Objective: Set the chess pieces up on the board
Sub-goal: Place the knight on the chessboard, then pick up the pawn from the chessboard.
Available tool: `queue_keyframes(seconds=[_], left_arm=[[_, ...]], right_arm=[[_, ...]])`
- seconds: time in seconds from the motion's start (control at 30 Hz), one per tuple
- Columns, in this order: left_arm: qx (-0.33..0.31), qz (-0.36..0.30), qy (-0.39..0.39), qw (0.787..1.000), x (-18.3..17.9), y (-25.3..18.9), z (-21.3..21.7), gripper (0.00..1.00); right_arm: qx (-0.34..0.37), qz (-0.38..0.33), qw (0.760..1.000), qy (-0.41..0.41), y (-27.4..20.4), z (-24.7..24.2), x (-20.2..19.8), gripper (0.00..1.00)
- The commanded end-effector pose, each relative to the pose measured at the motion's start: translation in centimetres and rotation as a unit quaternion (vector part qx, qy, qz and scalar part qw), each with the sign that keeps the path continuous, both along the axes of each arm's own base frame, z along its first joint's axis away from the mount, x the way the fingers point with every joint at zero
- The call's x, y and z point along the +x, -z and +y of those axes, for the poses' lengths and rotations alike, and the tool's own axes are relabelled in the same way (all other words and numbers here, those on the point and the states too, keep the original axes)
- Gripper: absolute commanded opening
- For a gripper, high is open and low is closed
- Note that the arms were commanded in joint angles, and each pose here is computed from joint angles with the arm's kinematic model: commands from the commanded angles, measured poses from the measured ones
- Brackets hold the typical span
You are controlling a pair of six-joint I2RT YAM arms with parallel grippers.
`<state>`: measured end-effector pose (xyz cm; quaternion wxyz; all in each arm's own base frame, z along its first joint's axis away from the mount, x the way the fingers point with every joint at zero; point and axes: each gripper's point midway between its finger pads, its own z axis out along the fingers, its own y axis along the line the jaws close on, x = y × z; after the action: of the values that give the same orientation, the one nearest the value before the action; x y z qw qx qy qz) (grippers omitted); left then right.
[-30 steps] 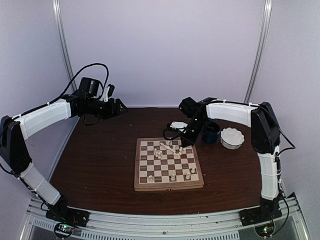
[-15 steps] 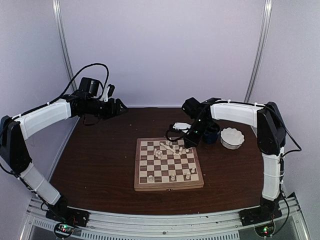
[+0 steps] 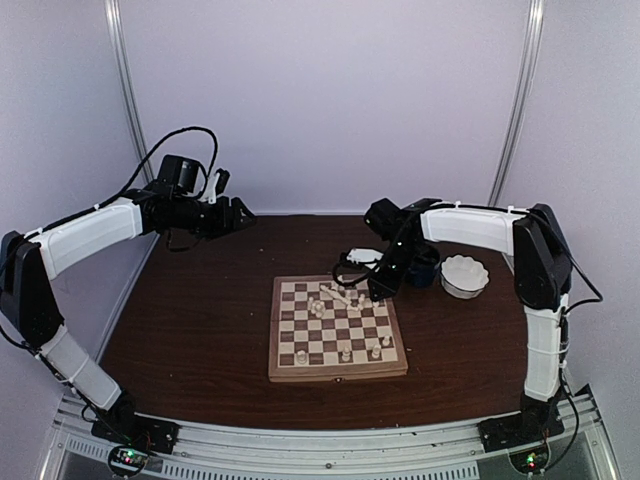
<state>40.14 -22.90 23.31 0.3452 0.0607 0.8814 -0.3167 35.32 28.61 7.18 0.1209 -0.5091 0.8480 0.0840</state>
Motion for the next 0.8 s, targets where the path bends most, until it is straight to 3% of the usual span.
queue_keyframes(seconds=[0.0, 0.77], left_arm=[[-0.017, -0.021, -0.001, 1.0, 0.92, -1.32, -0.16, 0.69], [-0.019, -0.022, 0.001, 1.0, 0.89, -1.48, -0.22, 0.69]], right_arm=[[-0.012, -0.003, 1.0, 0.01, 0.05, -0.88, 0.08, 0.23], [-0.018, 0.011, 1.0, 0.013, 1.0, -0.9, -0.11, 0.16]])
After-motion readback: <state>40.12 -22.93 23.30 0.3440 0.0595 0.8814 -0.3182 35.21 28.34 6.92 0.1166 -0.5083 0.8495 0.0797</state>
